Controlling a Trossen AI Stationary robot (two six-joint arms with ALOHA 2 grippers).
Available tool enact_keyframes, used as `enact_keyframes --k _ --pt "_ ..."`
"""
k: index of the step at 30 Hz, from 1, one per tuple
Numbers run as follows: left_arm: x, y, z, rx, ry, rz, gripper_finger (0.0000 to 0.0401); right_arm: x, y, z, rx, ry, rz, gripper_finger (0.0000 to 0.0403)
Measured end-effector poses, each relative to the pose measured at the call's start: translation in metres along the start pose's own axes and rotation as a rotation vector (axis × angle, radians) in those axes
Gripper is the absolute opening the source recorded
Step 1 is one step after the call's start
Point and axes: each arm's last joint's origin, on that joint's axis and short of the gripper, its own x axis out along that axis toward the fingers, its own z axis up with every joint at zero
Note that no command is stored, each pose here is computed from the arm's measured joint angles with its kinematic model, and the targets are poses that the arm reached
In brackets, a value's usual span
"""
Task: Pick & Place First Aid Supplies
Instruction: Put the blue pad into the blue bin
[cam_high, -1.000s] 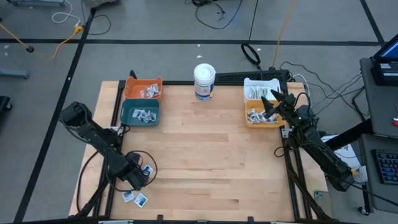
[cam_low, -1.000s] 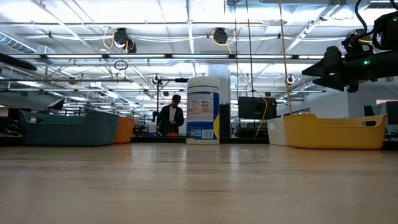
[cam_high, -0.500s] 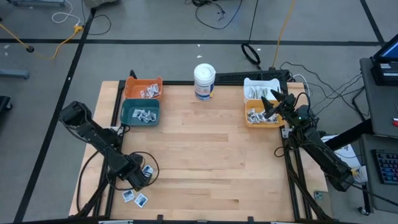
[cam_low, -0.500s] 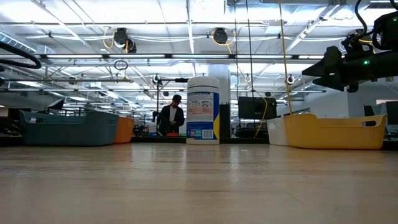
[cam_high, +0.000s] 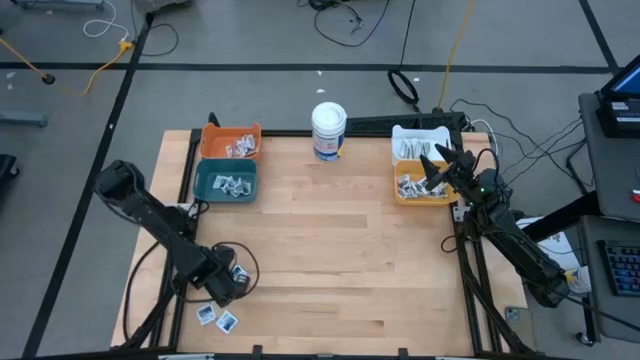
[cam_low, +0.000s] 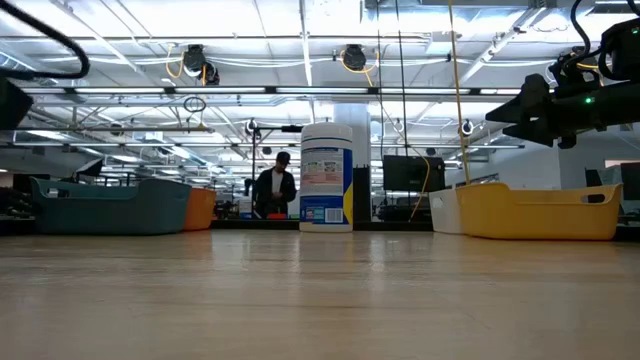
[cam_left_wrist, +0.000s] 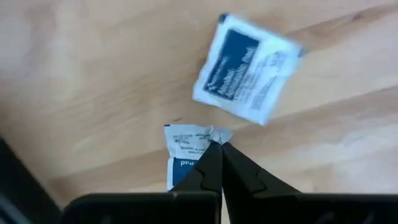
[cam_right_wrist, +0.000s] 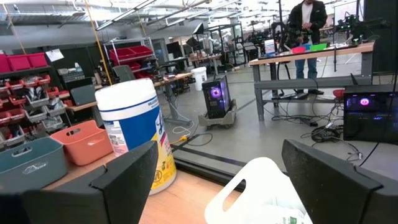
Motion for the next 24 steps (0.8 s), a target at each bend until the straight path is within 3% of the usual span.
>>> enact_keyframes --k 11,18,24 --pt "-0.064 -0.006 0.022 0.006 -0.077 -0.015 0.0001 0.000 0.000 0.000 0.000 0.000 0.000 0.0337" --pt "-0.098 -0.004 0.034 -0.016 -0.101 0.042 0.0001 0.000 0.000 0.000 0.000 0.000 0.000 0.0337" --pt "-0.116 -0.003 0.074 -0.049 -0.105 0.018 0.0000 0.000 0.000 0.000 0.000 0.000 0.000 0.0337"
